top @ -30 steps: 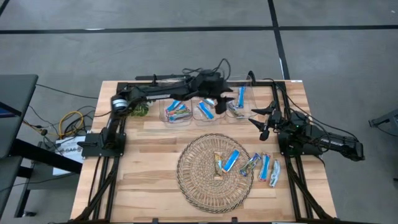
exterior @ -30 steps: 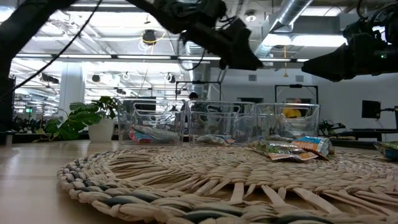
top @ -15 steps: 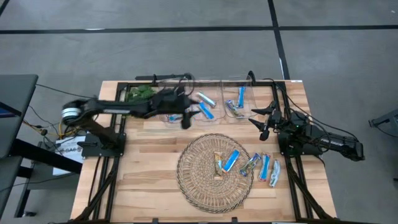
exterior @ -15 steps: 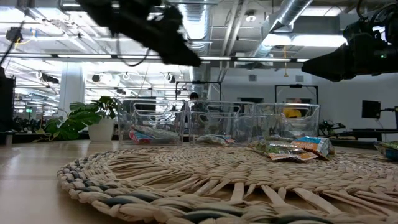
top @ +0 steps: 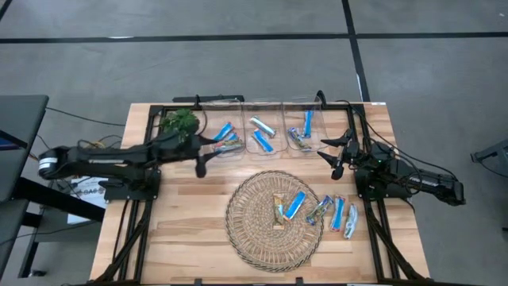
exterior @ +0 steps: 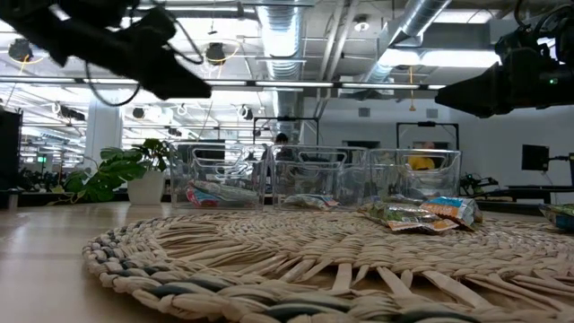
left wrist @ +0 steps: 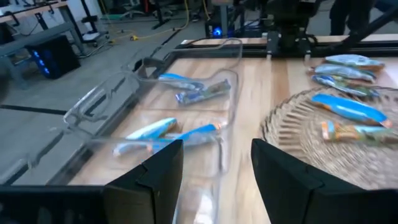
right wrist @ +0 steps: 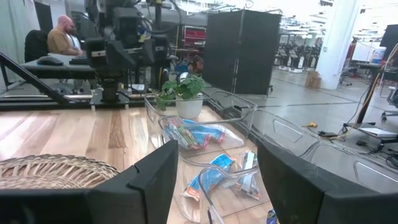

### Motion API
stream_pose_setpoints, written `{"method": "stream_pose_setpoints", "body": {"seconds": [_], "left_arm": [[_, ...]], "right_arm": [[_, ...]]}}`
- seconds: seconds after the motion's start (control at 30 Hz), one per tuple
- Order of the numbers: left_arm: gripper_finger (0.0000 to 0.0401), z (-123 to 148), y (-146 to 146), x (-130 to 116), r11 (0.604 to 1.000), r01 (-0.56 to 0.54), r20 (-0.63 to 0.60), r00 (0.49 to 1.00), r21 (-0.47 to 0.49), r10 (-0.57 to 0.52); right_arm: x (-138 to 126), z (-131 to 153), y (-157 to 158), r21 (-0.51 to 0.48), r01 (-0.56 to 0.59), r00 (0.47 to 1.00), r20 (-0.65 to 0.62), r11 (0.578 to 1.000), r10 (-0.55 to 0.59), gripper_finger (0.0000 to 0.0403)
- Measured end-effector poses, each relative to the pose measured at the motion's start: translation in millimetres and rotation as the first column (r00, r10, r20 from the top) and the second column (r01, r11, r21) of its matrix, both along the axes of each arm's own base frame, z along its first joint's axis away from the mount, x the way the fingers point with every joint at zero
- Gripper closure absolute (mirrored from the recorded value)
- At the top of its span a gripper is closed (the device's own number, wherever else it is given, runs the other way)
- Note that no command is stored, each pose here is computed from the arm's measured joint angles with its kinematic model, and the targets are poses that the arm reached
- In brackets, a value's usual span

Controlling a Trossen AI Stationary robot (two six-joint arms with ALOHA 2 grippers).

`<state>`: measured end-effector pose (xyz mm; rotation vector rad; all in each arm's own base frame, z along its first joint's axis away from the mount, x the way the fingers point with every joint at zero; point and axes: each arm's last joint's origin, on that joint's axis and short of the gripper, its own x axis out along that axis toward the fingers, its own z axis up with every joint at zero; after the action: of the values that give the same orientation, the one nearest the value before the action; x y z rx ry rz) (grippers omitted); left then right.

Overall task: Pick and place Granola Bars by type
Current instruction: Put the yellow granola bar into the middle transparent bin

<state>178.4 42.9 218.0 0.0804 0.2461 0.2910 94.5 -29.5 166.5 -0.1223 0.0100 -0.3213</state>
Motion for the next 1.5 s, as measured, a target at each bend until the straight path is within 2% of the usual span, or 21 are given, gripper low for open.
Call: {"method": "stream_pose_setpoints", "body": {"seconds": [0.43, 0.8, 1.1, 1.27, 1.5], "left_arm": [[0.0218, -34.5, -13.7, -53.2, 1.0, 0.016, 0.137, 0.99, 0.017, -0.018], [0.0218, -44.4, -18.1, -73.1, 1.0, 0.018, 0.285, 0.958, -0.002, -0.017], [0.0218, -39.2, -20.5, -84.0, 1.0, 0.016, 0.361, 0.932, 0.025, -0.024], [0.0218, -41.3, -20.8, -84.4, 0.999, 0.021, 0.338, 0.941, 0.041, -0.034], [0.0218, -48.0, -22.6, -83.4, 0.995, 0.095, 0.279, 0.956, 0.012, -0.095]], "right_arm": [[0.0, 0.1, 0.0, 0.0, 0.001, 1.0, 0.0, 1.0, -0.001, 0.0188], [0.0, 0.1, 0.0, 0.0, 0.001, 1.0, 0.0, 1.0, -0.001, 0.0188], [0.0, 0.1, 0.0, 0.0, 0.001, 1.0, 0.0, 1.0, -0.001, 0.0188], [0.0, 0.1, 0.0, 0.0, 0.001, 1.0, 0.0, 1.0, -0.001, 0.0188], [0.0, 0.1, 0.0, 0.0, 0.001, 1.0, 0.0, 1.0, -0.001, 0.0188]]}}
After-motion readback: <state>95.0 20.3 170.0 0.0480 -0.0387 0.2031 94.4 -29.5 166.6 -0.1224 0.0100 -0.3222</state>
